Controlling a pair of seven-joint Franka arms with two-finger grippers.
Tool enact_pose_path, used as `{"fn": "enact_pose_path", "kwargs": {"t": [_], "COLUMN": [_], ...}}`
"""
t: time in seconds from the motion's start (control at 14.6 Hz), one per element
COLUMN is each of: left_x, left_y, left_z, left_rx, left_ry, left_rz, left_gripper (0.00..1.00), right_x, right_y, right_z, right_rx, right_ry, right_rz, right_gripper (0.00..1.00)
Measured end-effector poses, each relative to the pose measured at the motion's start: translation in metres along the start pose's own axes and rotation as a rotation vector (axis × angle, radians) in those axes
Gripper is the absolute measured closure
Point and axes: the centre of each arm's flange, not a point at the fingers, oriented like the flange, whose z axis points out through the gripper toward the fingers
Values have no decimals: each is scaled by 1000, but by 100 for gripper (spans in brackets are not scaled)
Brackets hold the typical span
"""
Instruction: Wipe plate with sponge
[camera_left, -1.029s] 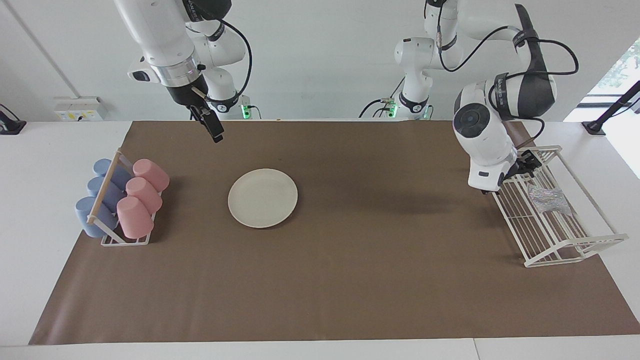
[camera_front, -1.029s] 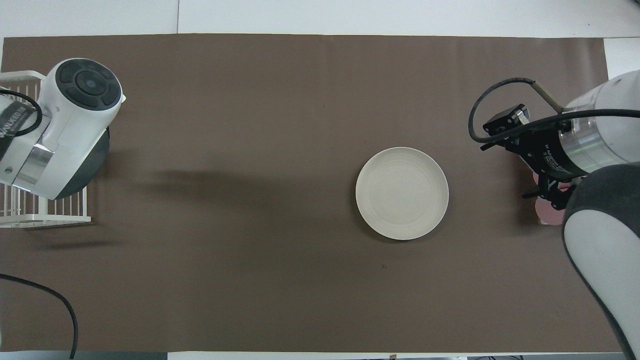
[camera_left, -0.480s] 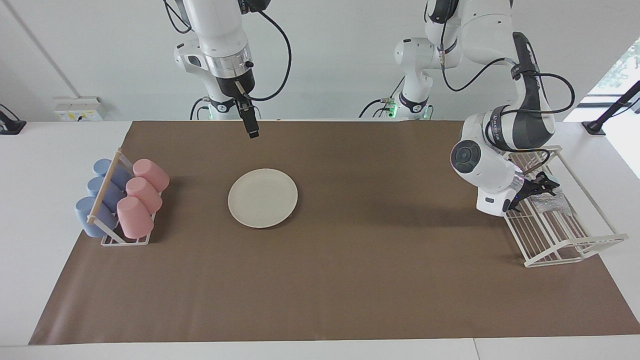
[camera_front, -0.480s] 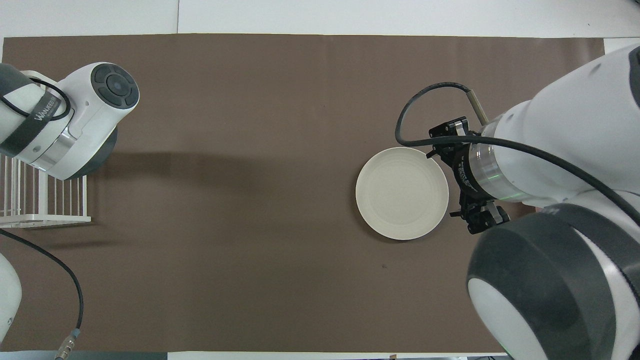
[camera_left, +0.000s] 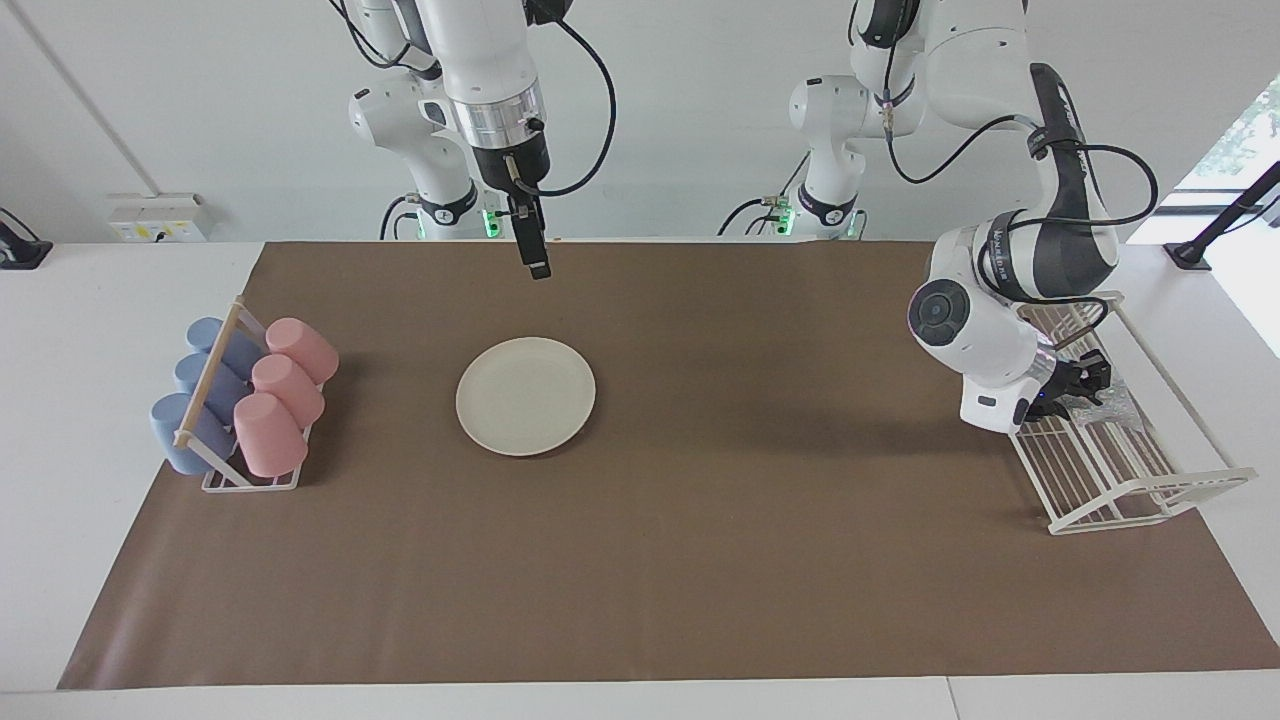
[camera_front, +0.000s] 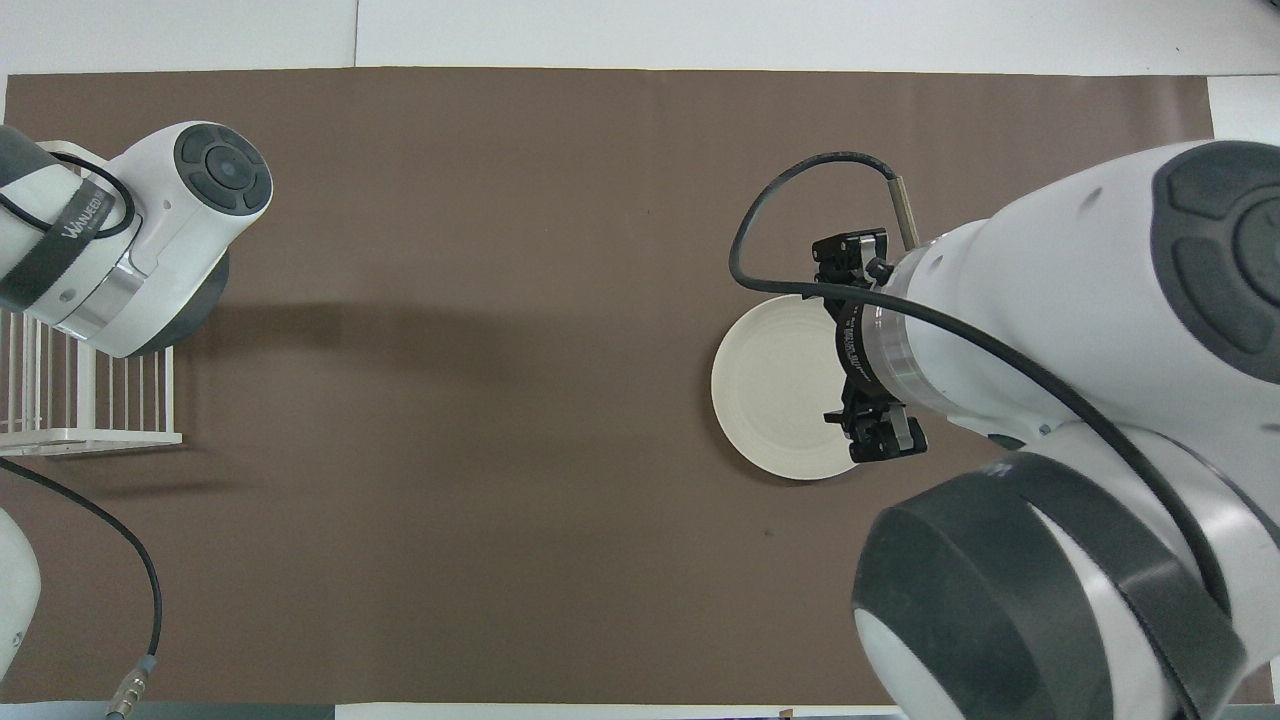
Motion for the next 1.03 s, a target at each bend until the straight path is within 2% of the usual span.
{"fn": "enact_pose_path", "kwargs": {"t": [0.14, 0.34, 0.69, 0.82, 1.03], "left_x": [0, 2, 13, 20, 17], "left_y": [-1, -3, -21, -48, -80], "left_z": [2, 5, -13, -40, -84], "left_rx": [0, -8, -32, -121, -320], "left_ry": [-3, 5, 21, -28, -145], "left_rz": [-3, -19, -77, -151, -215], "left_gripper": [96, 96, 96, 96, 96], "right_x": [-7, -39, -35, -34, -34], "right_y": [-1, 0, -2, -2, -2], "right_z": [5, 13, 15, 15, 15], "right_rx": [0, 29, 27, 25, 23], "right_ry": [-1, -17, -15, -14, -13], "right_rz": [24, 95, 116, 118, 118], "right_gripper": [0, 0, 0, 0, 0]}}
